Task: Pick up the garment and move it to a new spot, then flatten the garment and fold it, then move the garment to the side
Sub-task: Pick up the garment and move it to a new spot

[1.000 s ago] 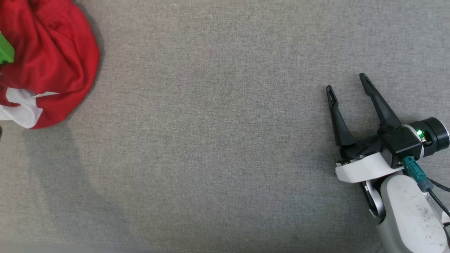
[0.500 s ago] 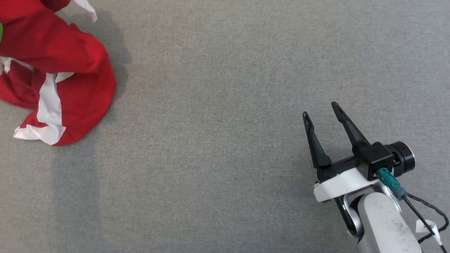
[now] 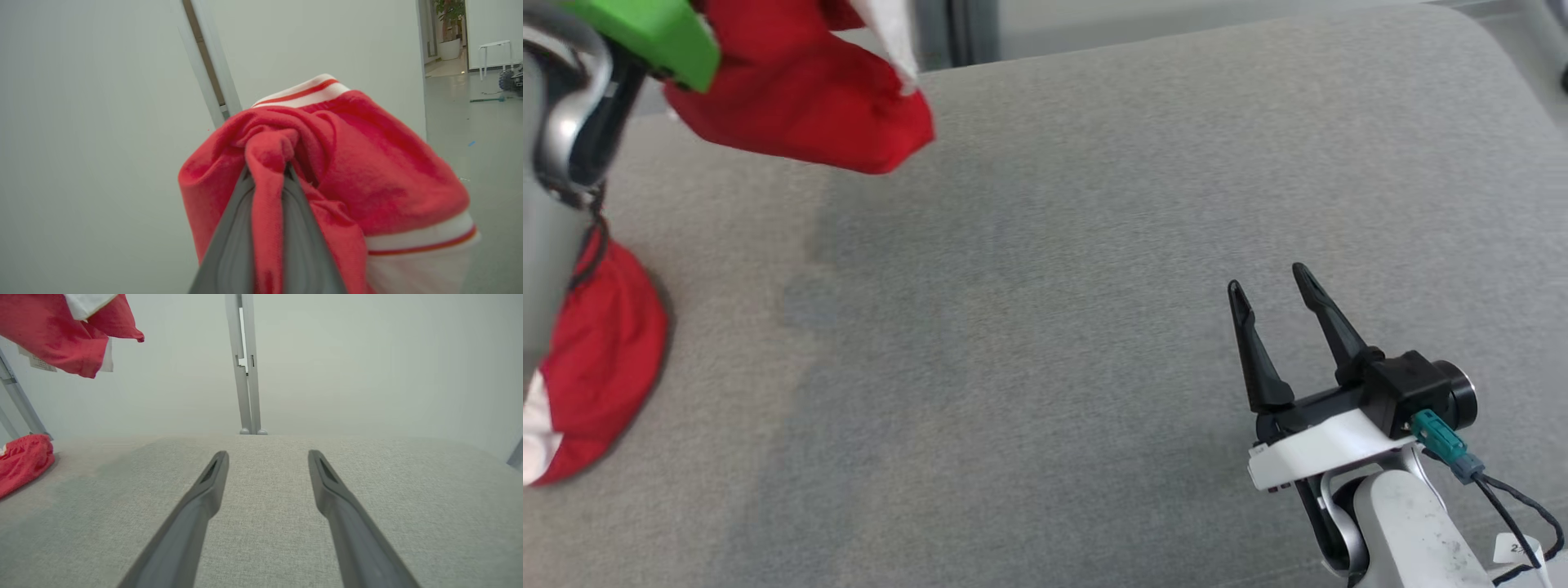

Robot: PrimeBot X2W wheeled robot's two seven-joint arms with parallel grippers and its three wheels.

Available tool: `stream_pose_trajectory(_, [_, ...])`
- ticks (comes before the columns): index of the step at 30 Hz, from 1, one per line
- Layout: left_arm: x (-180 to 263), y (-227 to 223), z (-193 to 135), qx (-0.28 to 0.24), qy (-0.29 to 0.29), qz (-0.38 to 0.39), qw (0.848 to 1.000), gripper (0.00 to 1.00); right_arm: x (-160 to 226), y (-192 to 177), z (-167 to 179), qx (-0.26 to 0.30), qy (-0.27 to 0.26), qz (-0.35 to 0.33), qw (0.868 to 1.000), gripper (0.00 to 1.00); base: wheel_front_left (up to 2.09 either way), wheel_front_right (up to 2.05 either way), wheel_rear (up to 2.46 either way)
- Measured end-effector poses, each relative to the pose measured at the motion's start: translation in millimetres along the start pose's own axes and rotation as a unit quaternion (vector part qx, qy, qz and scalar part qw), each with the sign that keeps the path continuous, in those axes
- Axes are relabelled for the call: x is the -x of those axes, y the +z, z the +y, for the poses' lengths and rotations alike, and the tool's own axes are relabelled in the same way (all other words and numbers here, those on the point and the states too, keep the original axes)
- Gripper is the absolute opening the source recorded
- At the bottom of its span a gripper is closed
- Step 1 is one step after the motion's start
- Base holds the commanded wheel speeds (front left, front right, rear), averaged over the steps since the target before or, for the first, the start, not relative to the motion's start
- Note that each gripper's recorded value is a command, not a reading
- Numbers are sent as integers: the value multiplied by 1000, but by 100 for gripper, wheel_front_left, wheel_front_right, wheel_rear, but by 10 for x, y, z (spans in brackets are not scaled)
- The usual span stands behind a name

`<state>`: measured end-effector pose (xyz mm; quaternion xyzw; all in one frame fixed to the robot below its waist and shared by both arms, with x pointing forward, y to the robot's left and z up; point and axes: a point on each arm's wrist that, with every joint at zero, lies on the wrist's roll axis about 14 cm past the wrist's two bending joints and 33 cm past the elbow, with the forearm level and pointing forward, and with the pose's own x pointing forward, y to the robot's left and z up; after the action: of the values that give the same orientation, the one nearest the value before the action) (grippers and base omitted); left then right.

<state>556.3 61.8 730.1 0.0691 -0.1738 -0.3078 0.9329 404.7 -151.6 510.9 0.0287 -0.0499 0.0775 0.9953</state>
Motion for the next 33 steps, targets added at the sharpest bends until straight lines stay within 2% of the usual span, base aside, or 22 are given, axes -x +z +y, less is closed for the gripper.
stream_pose_trajectory(5, [-338,24,-931,66,-96,-25,993,0,222,189,-309,17,-50,-18,998,100,0,0,0])
stream_pose_trajectory(10, [-458,-298,-1723,117,-166,-7,979,0,416,290,-551,29,-91,-25,995,100,0,0,0])
stream_pose_trajectory(14, [-368,-913,-2141,155,-189,46,969,0,444,259,-635,30,-105,-18,994,100,0,0,0])
stream_pose_trajectory(22, [16,-2114,-2568,188,-202,154,949,0,313,24,-742,39,-112,16,993,100,0,0,0])
stream_pose_trajectory(23, [63,-2232,-2592,192,-201,166,946,28,292,-16,-752,39,-113,22,993,100,0,0,0])
stream_pose_trajectory(24, [92,-2312,-2613,195,-201,174,944,100,280,-56,-766,40,-114,27,992,100,0,0,0])
stream_pose_trajectory(26, [116,-2373,-2630,197,-199,178,943,100,268,-117,-772,42,-113,36,992,100,0,0,0])
stream_pose_trajectory(33, [187,-2083,-2515,200,-155,131,959,100,381,-206,-693,40,-108,52,992,100,0,0,0])
